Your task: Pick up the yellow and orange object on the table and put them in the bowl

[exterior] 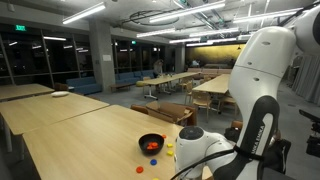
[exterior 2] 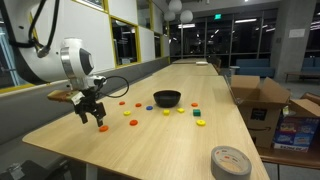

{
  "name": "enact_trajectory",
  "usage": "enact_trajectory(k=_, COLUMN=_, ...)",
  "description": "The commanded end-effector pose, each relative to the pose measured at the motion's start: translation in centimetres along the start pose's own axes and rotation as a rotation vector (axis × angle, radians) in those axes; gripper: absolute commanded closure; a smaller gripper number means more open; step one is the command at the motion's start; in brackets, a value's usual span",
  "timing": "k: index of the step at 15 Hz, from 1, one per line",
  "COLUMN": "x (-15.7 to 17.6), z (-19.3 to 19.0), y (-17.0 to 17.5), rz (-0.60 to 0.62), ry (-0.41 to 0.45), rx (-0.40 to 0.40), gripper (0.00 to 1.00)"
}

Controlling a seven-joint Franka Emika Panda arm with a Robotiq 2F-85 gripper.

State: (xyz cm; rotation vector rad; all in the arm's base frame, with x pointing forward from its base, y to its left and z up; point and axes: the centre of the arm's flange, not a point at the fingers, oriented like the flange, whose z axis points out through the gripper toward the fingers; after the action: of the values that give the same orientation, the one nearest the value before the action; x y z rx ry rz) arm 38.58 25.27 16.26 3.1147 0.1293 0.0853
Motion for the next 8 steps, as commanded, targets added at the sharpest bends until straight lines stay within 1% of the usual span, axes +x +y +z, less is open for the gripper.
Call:
enact_trajectory(k=1, x=1.2, z=2.1, y=-0.7, rz=0.063, ry=0.042, rx=0.032, gripper=0.00)
enact_trajectory(k=8, x=3.2, z=3.8, y=1.9, rz=0.146, ry=0.081, rx=0.037, gripper=0.00)
